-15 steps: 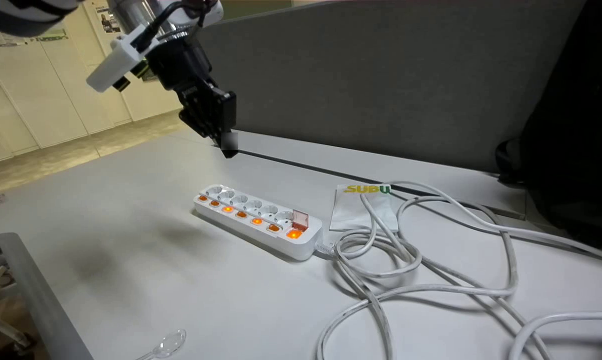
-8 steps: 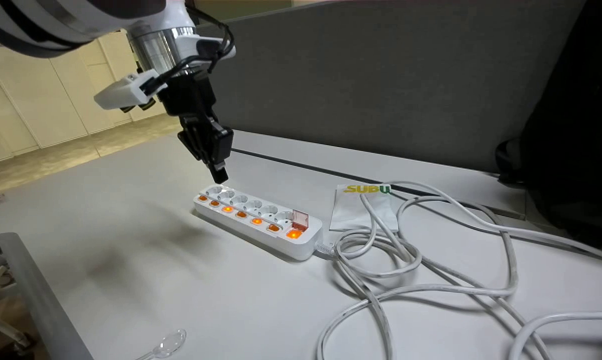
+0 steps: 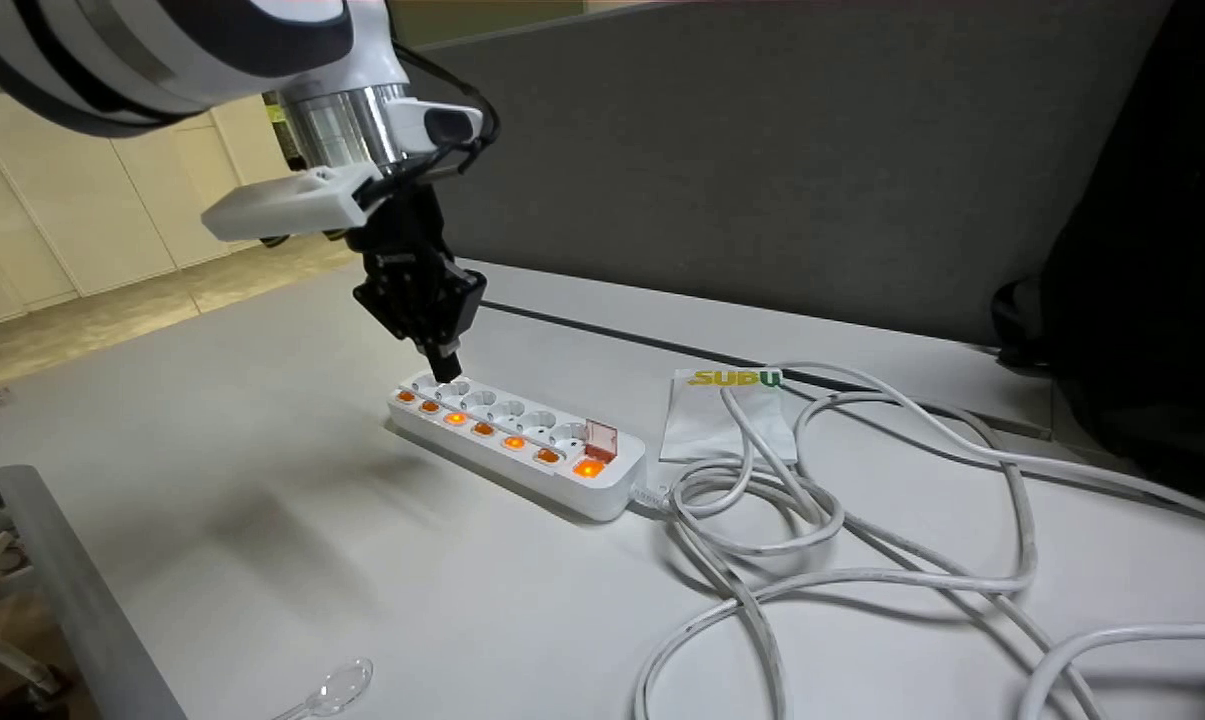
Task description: Turn on the fourth switch
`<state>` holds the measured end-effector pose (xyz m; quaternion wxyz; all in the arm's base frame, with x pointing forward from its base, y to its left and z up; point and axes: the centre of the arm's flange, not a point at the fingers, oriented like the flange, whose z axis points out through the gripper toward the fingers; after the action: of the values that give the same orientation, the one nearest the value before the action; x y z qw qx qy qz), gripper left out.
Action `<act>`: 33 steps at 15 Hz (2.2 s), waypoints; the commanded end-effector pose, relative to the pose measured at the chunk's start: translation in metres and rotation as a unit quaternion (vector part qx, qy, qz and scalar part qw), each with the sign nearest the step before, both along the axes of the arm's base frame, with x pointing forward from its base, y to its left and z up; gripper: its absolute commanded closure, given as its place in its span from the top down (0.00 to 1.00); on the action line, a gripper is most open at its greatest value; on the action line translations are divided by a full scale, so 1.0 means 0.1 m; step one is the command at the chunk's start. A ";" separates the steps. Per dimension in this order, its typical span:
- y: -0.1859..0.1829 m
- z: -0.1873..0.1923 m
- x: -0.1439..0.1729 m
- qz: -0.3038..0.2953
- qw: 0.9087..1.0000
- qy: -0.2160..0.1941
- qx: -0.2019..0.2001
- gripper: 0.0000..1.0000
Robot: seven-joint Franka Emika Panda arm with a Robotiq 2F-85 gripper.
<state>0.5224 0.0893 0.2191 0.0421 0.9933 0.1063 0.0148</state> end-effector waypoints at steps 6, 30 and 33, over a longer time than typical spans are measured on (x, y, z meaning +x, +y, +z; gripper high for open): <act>-0.02 -0.05 0.04 0.010 1.000 -0.003 0.004 0.00; -0.07 -0.56 0.13 0.001 1.000 -0.007 0.006 0.00; -0.06 -0.59 0.15 0.000 1.000 -0.005 0.007 0.00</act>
<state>0.5289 0.0803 0.1623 0.0380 0.9931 0.1098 0.0175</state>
